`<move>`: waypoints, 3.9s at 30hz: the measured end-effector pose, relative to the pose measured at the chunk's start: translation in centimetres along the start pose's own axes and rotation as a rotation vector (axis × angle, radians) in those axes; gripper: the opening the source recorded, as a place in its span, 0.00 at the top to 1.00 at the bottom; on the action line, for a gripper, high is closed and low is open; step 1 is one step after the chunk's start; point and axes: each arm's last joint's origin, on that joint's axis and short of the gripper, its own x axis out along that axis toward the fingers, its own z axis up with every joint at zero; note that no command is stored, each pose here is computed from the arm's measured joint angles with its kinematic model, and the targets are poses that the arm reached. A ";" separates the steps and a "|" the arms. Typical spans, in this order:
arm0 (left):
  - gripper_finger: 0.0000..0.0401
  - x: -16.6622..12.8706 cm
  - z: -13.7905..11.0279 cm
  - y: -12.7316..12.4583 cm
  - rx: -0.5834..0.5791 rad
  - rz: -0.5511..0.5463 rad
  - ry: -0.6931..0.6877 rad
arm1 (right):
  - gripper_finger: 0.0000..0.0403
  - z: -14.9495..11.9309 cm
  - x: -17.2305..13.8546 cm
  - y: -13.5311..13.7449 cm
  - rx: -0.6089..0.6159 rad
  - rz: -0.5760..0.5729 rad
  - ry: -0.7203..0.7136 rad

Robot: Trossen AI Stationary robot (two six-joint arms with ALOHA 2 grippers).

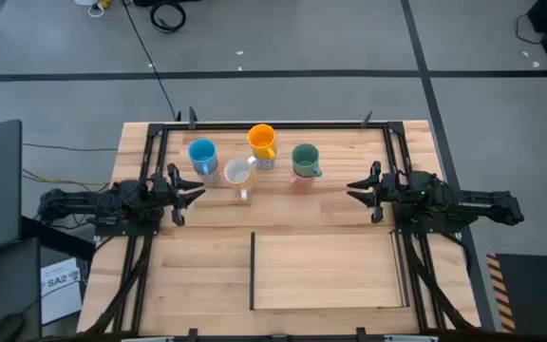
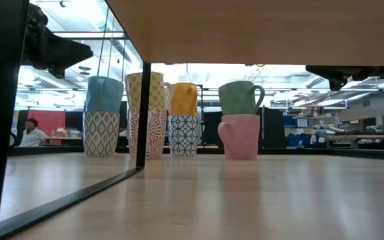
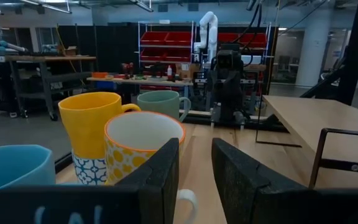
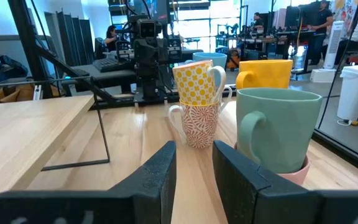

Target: Place coffee mugs

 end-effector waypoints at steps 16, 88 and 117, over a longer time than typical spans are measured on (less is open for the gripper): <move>0.74 0.0 0.0 0.0 -0.001 -0.001 -0.003 | 0.73 0.0 0.0 0.0 0.000 0.000 0.000; 0.74 0.0 0.1 0.0 -0.028 -0.001 -0.009 | 0.40 9.2 -0.3 -0.3 0.205 -0.217 -0.508; 0.74 0.0 0.0 0.0 -0.027 -0.001 -0.002 | 0.40 20.8 15.5 -7.6 0.300 -0.604 0.442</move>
